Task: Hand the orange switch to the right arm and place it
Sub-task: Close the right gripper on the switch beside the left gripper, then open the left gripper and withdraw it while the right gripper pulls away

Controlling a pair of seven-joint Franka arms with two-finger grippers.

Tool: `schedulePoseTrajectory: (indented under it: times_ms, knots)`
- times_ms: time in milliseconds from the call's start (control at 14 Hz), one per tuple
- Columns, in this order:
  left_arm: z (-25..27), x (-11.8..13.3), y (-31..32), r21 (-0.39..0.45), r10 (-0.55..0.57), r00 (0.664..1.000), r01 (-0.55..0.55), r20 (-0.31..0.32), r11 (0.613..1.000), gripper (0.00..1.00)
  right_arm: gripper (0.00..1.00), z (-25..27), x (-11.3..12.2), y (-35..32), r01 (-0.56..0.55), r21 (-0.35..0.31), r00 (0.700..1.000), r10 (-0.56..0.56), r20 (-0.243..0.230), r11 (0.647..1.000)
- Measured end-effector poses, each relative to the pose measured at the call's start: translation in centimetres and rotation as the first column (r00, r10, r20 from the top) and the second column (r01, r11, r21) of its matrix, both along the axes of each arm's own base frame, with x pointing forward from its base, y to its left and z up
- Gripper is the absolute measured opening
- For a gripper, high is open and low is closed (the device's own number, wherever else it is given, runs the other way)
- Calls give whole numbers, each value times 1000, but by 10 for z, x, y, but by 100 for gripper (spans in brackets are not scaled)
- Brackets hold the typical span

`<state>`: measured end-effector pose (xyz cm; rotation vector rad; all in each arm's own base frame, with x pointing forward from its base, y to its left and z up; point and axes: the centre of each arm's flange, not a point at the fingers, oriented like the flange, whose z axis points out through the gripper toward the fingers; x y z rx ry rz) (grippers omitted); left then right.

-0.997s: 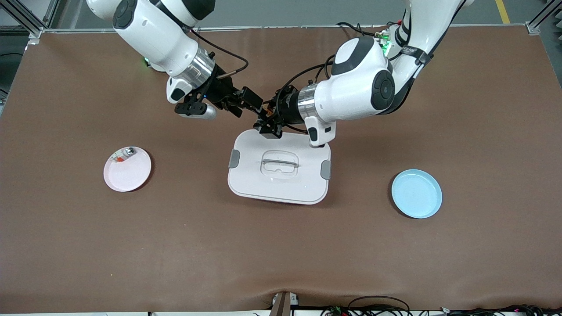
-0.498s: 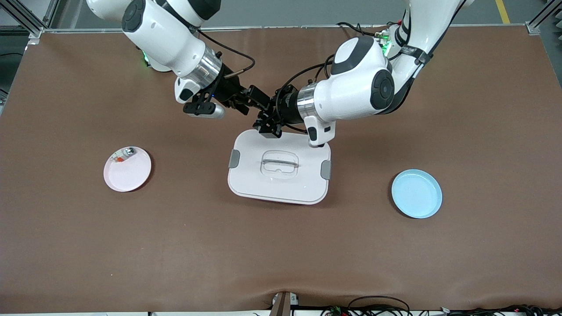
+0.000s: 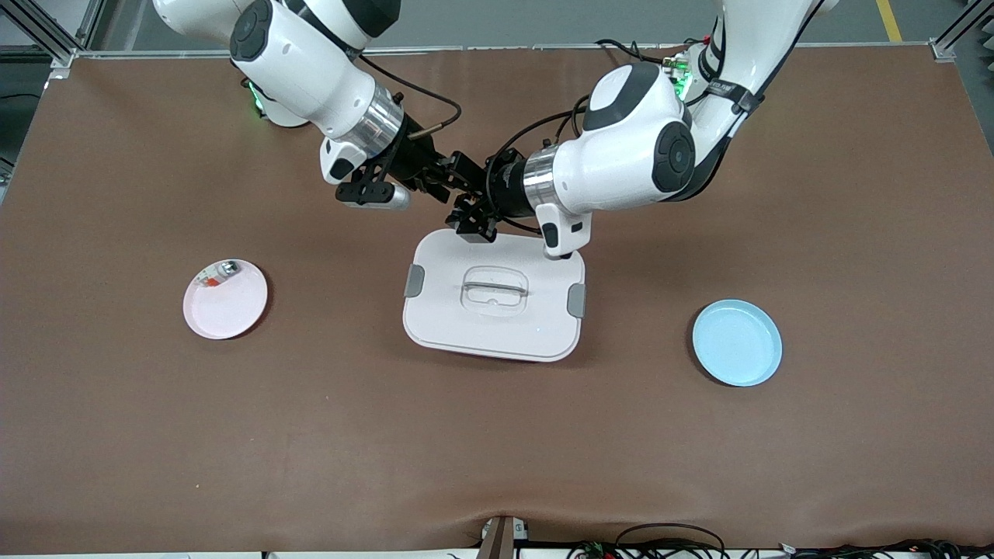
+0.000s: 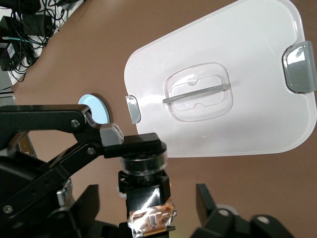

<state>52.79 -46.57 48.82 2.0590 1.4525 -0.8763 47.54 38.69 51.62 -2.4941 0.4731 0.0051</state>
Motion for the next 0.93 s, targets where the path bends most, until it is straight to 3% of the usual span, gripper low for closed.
schedulePoseTrajectory:
  times_ms: [214,285,854,926]
  knots:
    - [0,0,1,1,0,1000,0,0,1000,72,48,-2,0,0,-3,-3,1000,3,-3,1000]
    - [0,1,1,1,1,1000,-1,-2,1000,72,44,-2,1,0,-8,-2,1000,8,1,1000]
    - [0,1,1,0,2,1000,-2,-1,1000,72,44,-1,1,0,-9,-2,1000,9,2,1000]
    - [1,2,1,-2,4,1000,-4,2,1000,78,44,-1,1,1,-8,-1,1000,8,2,1000]
